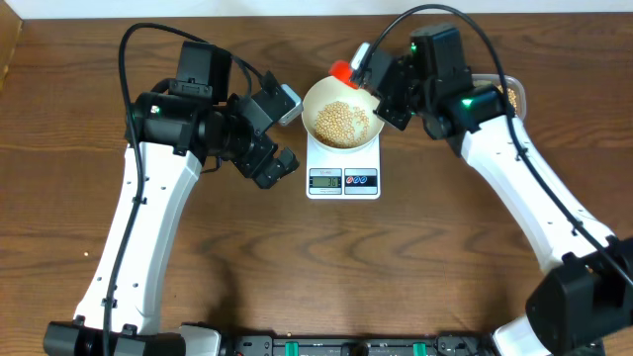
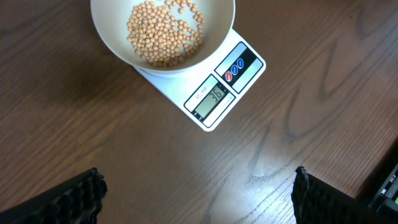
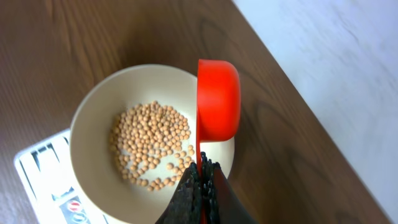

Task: Scoop item into bowl and weigh 50g on scale
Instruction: 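Move the empty scoop right back to the bean tub, then dip the red scoop into the soybeans again with the right gripper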

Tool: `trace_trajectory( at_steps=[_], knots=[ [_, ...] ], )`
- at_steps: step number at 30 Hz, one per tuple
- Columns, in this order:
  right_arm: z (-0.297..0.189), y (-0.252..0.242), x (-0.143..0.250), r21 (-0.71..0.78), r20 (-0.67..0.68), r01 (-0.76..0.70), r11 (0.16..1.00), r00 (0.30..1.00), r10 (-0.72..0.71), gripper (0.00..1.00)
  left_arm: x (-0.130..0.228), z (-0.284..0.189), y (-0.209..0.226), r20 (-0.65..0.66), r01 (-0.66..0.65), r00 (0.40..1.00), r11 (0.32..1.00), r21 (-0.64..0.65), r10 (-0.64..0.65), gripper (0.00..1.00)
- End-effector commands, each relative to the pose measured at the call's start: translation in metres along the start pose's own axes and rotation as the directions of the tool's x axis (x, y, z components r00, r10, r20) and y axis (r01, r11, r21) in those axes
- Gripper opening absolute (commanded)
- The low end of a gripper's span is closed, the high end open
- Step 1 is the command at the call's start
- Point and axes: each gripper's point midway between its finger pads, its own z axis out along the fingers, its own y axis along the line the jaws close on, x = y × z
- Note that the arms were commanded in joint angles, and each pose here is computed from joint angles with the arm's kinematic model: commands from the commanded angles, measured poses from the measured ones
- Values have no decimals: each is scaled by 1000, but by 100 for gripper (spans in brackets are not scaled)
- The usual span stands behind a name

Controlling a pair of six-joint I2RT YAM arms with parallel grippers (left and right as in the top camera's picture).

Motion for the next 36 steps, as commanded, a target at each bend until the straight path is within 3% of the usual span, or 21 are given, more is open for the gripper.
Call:
trace_trajectory(
  at_steps=[1,7,14,23,33,36],
  knots=[
    [-28,-17,-12,18,71,-180,983,981,179,1,0,-1,-3,5,5,1000,1000,5,-5,98],
    [-70,-56,2,3,149,-467,884,875,462,1,0,-1,-3,5,5,1000,1000,4,-5,98],
    [-107,-97,74,95,89,-673,733,739,668,1,0,-1,-3,5,5,1000,1000,5,-5,98],
    [-124,-116,140,217,20,-760,613,631,776,1,0,-1,-3,5,5,1000,1000,4,-5,98],
    [-101,-117,199,364,-95,-786,500,503,859,1,0,-1,-3,5,5,1000,1000,4,-5,98],
    [-98,-120,210,400,-109,-773,493,494,863,1,0,-1,-3,5,5,1000,1000,5,-5,98]
  ],
)
